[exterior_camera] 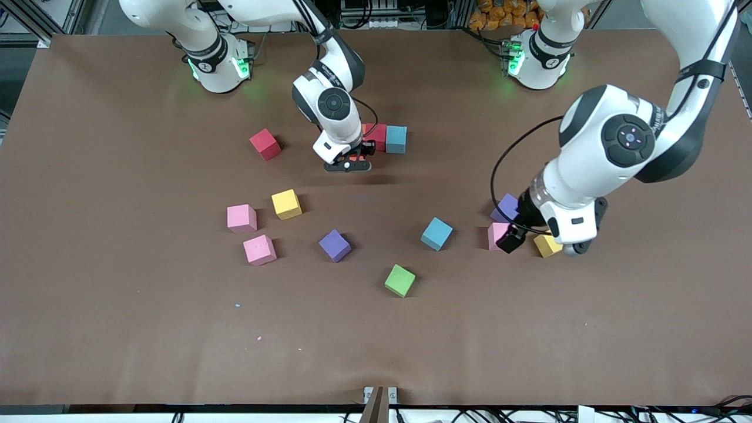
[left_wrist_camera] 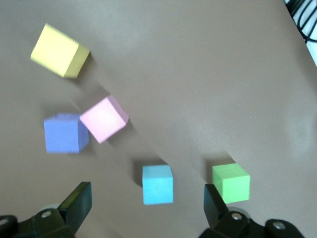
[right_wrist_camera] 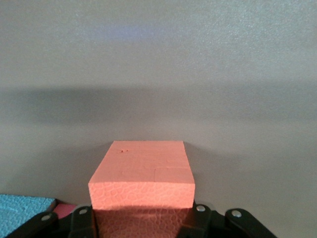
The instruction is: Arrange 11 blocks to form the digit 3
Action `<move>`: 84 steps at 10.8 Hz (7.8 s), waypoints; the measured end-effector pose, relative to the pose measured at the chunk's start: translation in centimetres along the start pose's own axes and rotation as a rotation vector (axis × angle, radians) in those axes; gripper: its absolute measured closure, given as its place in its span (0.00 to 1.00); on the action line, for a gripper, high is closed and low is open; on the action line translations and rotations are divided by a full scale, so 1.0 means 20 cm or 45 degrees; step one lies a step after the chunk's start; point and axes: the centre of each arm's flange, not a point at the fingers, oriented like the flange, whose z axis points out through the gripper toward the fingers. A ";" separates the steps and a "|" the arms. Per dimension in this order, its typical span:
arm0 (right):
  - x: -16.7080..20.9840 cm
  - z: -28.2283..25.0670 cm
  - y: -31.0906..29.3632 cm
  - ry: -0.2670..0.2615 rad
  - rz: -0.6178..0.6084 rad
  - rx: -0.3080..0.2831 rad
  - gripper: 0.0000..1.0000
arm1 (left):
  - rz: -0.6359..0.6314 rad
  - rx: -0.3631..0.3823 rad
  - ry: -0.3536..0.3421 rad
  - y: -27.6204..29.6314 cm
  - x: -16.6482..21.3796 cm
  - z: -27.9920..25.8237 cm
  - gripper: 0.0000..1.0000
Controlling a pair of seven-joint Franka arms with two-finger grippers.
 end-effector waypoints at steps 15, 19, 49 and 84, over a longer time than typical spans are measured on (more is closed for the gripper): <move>0.00 0.00 0.00 -0.009 0.003 -0.007 0.44 | 0.617 0.030 0.121 -0.03 0.21 -0.25 0.00; -0.01 0.01 0.00 -0.017 0.005 -0.014 0.44 | 0.577 -0.006 0.039 0.09 0.09 -0.03 0.00; 0.61 -0.24 0.86 0.143 -0.429 -0.113 0.00 | -0.144 0.120 -0.078 0.10 -0.55 1.10 0.00; 0.20 -0.08 -0.04 0.192 0.044 -0.032 0.41 | -0.292 -0.176 0.119 0.36 -0.54 0.40 0.39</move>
